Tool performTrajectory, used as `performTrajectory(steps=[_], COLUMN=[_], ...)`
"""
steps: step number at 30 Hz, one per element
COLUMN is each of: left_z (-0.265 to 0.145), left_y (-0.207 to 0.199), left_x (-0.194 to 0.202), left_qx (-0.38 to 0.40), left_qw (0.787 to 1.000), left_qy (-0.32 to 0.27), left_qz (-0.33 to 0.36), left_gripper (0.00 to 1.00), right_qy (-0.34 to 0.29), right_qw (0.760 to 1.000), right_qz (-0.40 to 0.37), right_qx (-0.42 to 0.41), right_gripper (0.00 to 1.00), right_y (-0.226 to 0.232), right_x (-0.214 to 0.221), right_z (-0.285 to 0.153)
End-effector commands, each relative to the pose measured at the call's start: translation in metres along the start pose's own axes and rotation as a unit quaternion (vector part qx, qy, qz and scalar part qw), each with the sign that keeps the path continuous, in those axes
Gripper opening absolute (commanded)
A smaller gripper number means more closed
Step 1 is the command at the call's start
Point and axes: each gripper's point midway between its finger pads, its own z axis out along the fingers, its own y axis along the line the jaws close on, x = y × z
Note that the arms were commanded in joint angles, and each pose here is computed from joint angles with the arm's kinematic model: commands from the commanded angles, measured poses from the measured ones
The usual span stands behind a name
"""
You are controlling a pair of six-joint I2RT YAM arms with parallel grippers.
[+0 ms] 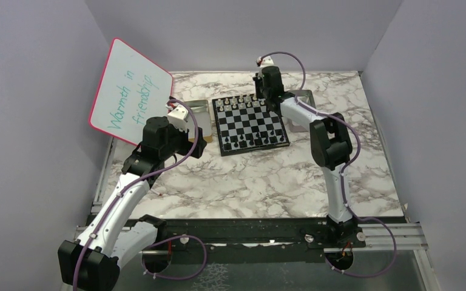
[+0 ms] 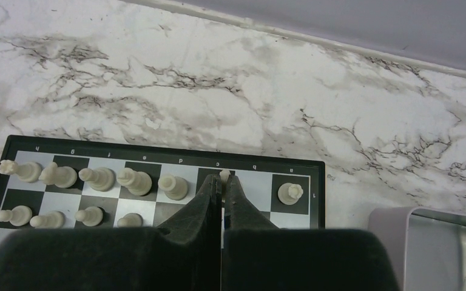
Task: Set up the chess pieces on the board
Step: Place the chess piece on the chessboard.
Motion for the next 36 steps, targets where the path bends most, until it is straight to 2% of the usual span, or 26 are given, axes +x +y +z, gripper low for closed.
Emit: performTrajectory(steps=[1, 17, 36], left_z=[0.000, 0.000, 0.000], left_y=[0.000, 0.000, -0.001], left_x=[-0.002, -0.002, -0.002], left_qx=[0.001, 0.002, 0.002], left_qw=[1.000, 1.000, 1.000], left_qy=[-0.004, -0.002, -0.003], left_qz=[0.009, 0.008, 0.008], left_gripper=[0.99, 0.99, 0.99], right_qy=[0.007, 0.033, 0.054], right_qw=[1.000, 0.998, 0.997], right_qz=[0.008, 0.047, 0.051], right_qx=[-0.015, -0.016, -0.009], right_gripper=[0.01, 0.01, 0.04], right_y=[0.000, -0.011, -0.018], right_x=[0.001, 0.027, 0.050], right_z=[0.011, 0.025, 0.034])
